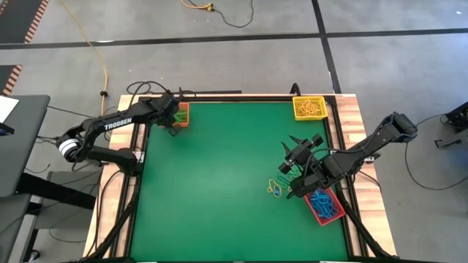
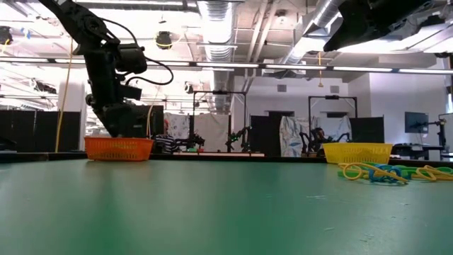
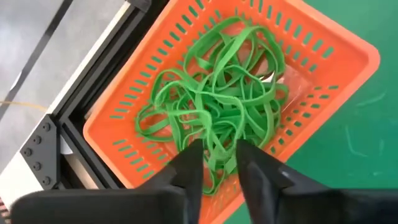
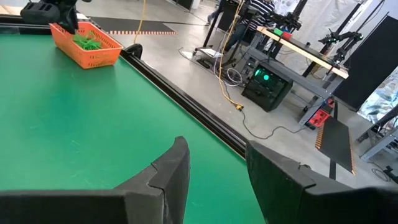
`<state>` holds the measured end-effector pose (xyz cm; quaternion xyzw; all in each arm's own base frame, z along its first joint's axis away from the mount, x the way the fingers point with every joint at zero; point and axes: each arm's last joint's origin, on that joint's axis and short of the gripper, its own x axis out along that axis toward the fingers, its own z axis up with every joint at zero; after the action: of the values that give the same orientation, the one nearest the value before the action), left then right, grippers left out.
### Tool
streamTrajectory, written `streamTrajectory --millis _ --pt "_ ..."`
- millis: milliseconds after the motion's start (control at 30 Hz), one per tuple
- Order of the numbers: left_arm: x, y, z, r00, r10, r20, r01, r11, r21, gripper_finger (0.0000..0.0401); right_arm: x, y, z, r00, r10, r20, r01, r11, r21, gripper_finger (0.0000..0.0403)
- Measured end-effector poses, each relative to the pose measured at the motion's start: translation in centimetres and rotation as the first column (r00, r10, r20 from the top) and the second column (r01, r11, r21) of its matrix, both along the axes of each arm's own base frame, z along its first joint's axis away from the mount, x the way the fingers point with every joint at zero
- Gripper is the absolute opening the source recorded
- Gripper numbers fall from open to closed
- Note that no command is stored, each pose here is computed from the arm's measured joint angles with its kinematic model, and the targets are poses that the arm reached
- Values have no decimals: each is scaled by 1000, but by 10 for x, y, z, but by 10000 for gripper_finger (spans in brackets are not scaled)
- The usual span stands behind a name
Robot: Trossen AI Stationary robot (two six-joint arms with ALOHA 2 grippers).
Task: Sort rubber bands into baskets
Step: Put the green rubber band into the orange bin
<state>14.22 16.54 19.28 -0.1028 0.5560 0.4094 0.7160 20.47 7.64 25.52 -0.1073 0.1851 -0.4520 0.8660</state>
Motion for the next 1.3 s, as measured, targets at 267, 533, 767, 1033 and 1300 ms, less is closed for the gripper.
streamTrajectory --millis 267,533,767,1033,1300 --pt "-2 -2 6 999 20 33 -20 1000 21 155 0 0 0 1000 0 -2 0 1000 -1 191" --pt "-6 -20 38 965 -46 257 26 997 79 169 0 0 0 1000 0 -5 0 1000 -2 191" --pt "7 -49 60 844 -215 492 198 976 86 169 7 1 -11 997 7 -77 -5 1000 25 191" --pt "43 -91 62 691 -427 583 420 894 157 169 19 5 -35 973 49 -228 -15 989 148 191" --pt "60 -133 34 451 -568 688 543 786 294 169 23 2 -50 917 124 -380 23 932 361 191"
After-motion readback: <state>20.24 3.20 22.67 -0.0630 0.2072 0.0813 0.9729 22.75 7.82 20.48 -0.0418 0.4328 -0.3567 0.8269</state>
